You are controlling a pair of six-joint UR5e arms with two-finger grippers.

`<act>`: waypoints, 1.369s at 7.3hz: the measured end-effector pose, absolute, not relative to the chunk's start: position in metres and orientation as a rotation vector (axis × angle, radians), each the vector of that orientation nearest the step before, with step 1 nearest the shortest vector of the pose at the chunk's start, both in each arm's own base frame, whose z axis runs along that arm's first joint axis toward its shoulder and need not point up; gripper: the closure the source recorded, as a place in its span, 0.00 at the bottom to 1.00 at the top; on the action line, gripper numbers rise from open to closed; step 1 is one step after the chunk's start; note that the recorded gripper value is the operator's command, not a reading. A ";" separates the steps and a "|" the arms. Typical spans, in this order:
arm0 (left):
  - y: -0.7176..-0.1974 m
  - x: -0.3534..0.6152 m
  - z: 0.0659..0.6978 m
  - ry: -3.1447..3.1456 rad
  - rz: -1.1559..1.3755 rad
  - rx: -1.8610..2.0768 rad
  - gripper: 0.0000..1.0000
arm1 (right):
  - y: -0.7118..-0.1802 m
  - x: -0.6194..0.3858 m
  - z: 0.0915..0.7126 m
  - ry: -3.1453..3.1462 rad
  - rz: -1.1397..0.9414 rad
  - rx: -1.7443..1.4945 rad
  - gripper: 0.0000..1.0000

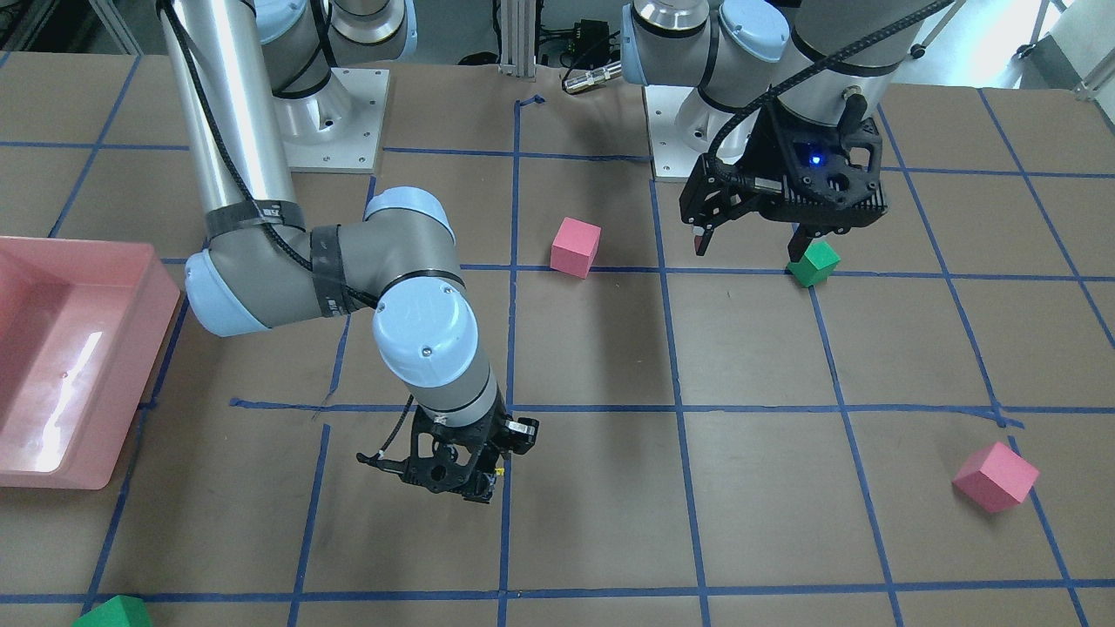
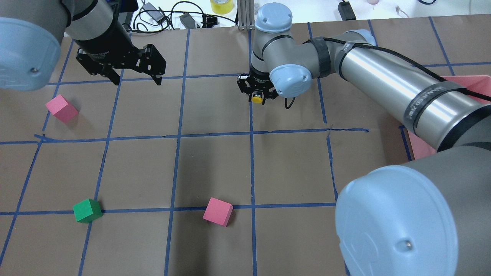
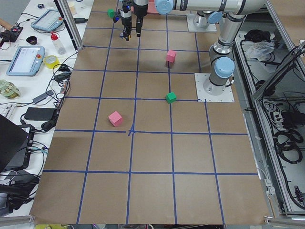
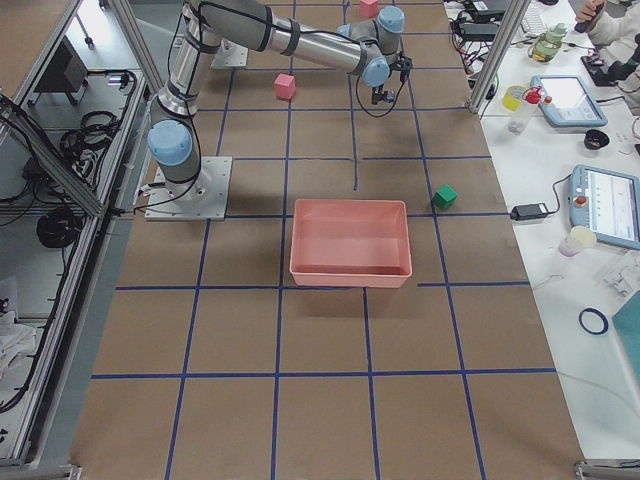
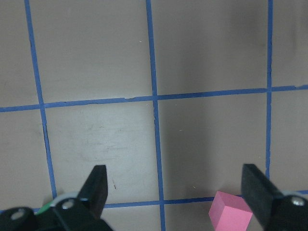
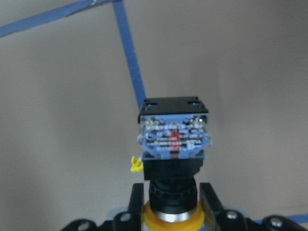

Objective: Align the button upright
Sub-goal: 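Carry the button to the table center and set it down lying sideways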

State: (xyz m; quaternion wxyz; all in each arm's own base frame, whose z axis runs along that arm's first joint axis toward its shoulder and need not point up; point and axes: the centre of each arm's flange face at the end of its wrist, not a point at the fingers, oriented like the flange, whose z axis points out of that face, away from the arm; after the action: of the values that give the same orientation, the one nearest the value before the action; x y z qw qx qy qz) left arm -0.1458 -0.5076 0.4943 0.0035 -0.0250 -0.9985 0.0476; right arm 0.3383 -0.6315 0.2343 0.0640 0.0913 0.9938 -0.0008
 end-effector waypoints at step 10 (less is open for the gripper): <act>-0.510 -0.146 0.496 -3.126 0.206 -0.073 0.00 | -0.628 0.361 0.205 2.997 -0.021 -0.160 0.00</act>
State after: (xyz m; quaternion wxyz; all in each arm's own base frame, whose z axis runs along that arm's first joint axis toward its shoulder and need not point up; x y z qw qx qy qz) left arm -0.1458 -0.5105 0.4959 0.0038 -0.0232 -0.9976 0.0658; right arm 0.3611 -0.6277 0.2051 0.0699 -0.0532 0.9961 -0.0069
